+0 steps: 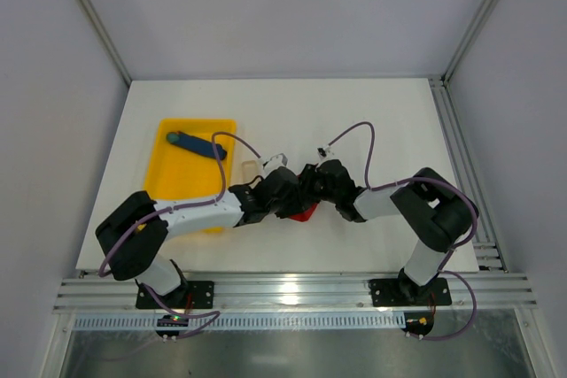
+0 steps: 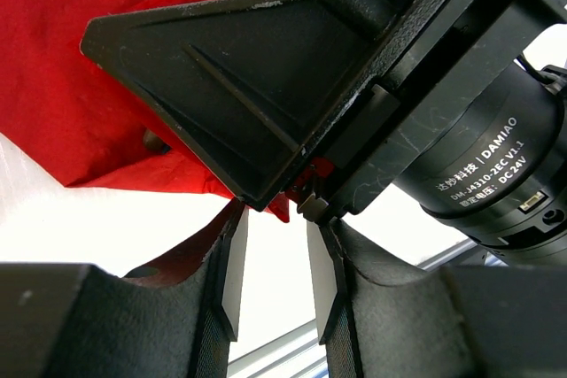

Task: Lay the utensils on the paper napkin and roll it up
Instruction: Roll the napkin at the center of the board.

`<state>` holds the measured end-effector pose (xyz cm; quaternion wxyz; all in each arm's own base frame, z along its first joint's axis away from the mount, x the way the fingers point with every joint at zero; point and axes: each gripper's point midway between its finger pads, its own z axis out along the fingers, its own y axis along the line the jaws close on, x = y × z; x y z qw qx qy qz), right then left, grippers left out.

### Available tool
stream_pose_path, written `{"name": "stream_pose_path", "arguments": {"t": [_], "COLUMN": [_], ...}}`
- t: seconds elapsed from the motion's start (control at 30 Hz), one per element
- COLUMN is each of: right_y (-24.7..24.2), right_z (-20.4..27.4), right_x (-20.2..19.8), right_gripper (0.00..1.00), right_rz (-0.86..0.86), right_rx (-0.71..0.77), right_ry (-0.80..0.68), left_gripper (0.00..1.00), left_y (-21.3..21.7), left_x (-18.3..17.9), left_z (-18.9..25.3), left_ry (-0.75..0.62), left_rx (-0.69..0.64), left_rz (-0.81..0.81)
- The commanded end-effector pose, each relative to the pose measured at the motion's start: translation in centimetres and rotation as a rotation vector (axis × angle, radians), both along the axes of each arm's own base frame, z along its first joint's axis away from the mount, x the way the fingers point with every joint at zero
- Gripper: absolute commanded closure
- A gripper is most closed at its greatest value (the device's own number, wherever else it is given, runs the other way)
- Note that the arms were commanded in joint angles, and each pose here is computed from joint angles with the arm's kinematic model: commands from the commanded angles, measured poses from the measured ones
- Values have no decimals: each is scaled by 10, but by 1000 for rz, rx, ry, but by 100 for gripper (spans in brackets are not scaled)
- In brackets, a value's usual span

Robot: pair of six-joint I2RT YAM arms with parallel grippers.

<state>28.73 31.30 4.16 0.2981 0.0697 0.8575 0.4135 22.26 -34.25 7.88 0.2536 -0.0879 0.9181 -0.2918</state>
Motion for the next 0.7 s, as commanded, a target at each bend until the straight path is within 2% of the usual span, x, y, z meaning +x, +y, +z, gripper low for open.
{"name": "stream_pose_path", "arguments": {"t": [0.0, 0.33, 0.57, 0.67], "right_y": [5, 4, 5, 4], "right_z": [27, 27, 28, 27], "right_x": [5, 5, 5, 5], "right_gripper": [65, 65, 65, 65], "right_rz": [1, -3, -3, -4], "right_rx": [47, 45, 48, 46], "right_ry": [-88, -87, -86, -85], "left_gripper": [64, 65, 74, 81], "left_y": [8, 7, 15, 16], "left_x": [12, 13, 14, 14], "left_z": [4, 1, 2, 3], "left_ry": [-33, -28, -33, -33], "left_rx": [38, 41, 56, 59], "left_rz": [62, 68, 105, 108]}}
